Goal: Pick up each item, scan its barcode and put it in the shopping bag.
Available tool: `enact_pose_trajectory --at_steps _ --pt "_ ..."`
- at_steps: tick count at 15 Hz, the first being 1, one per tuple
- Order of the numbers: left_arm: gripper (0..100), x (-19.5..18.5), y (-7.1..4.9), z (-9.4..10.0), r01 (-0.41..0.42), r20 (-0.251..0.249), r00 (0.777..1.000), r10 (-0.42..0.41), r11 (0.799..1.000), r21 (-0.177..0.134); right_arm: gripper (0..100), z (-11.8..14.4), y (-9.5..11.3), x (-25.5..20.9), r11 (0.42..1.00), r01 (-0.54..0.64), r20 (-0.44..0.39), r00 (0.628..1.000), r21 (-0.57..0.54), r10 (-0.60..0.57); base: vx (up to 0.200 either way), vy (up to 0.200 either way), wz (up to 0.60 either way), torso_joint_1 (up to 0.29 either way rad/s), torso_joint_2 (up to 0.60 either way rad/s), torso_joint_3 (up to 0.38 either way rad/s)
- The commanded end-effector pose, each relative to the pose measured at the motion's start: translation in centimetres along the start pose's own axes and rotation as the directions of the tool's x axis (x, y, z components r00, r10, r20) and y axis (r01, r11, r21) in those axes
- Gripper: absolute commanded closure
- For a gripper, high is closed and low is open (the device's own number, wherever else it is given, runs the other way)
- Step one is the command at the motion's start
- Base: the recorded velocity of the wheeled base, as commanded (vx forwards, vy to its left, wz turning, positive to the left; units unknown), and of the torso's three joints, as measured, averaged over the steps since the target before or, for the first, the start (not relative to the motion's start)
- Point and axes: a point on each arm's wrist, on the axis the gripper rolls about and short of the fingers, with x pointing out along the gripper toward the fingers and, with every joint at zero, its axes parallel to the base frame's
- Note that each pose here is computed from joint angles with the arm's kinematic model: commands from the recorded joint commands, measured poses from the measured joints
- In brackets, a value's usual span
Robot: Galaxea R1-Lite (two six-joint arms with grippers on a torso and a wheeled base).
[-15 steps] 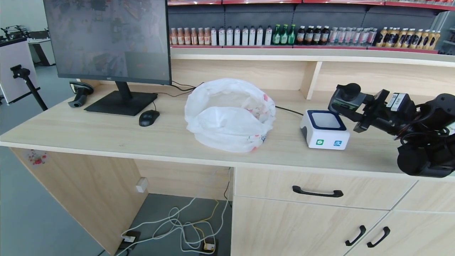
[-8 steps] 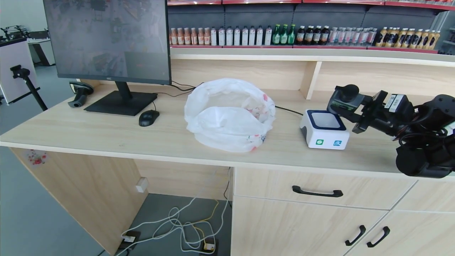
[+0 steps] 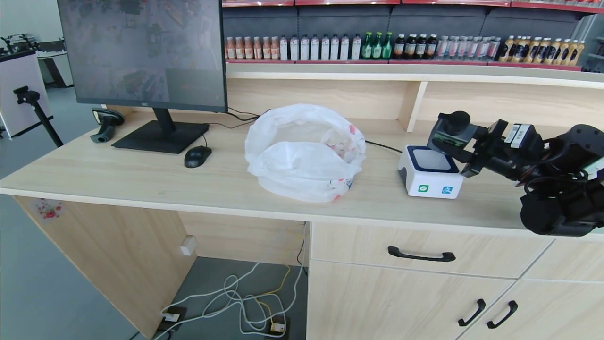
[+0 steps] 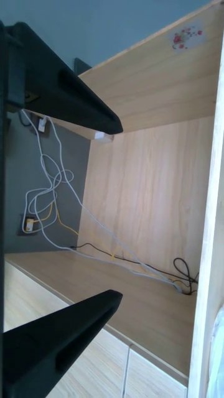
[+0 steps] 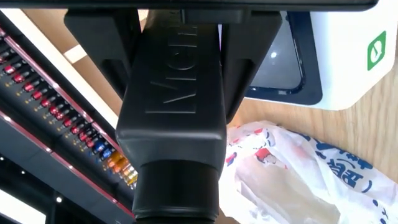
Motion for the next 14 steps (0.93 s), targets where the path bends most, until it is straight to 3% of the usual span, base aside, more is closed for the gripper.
enact_pose_trajectory --at_steps 1,6,9,10,11,12,13,14 --pt "0 0.0 0.0 0.0 0.0 -0.001 1.0 0.0 1.0 0.0 100 1.4 0.3 0.0 1.0 0.015 -0.006 1.0 0.015 -0.014 0.0 0.0 0.0 0.0 0.0 0.0" --pt "0 0.0 0.0 -0.1 0.0 -0.005 1.0 0.0 1.0 0.0 100 5.6 0.6 -1.4 0.975 0.183 -0.099 0.98 0.126 -0.171 0.0 0.0 0.0 0.0 0.0 0.0" --pt "0 0.0 0.0 -0.1 0.0 -0.005 1.0 0.0 1.0 0.0 100 8.1 0.3 -1.2 0.921 0.335 -0.135 0.94 0.198 -0.313 0.0 0.0 0.0 0.0 0.0 0.0" --pt "0 0.0 0.0 -0.1 0.0 -0.005 1.0 0.0 1.0 -0.002 100 8.9 0.6 -1.1 0.891 0.389 -0.153 0.92 0.233 -0.361 0.0 0.0 0.0 0.0 0.0 0.0" --pt "0 0.0 0.0 -0.1 0.0 -0.005 1.0 0.0 1.0 -0.002 100 9.6 1.6 -1.4 0.826 0.486 -0.223 0.872 0.284 -0.436 0.0 0.0 0.0 0.0 0.0 0.0" --pt "0 0.0 0.0 -0.1 0.0 -0.005 1.0 0.0 1.0 -0.002 100 9.6 1.6 -1.4 0.826 0.486 -0.223 0.872 0.284 -0.436 0.0 0.0 0.0 0.0 0.0 0.0" --pt "0 0.0 0.0 -0.1 0.0 -0.005 1.0 0.0 1.0 0.0 100 10.4 4.1 -2.9 0.732 0.574 -0.344 0.815 0.367 -0.467 0.0 0.0 0.0 0.0 0.0 0.0" --pt "0 0.0 0.0 -0.1 0.0 -0.005 1.0 0.0 1.0 -0.002 100 10.8 5.1 -3.6 0.682 0.618 -0.397 0.782 0.39 -0.481 0.0 0.0 0.0 0.0 0.0 0.0"
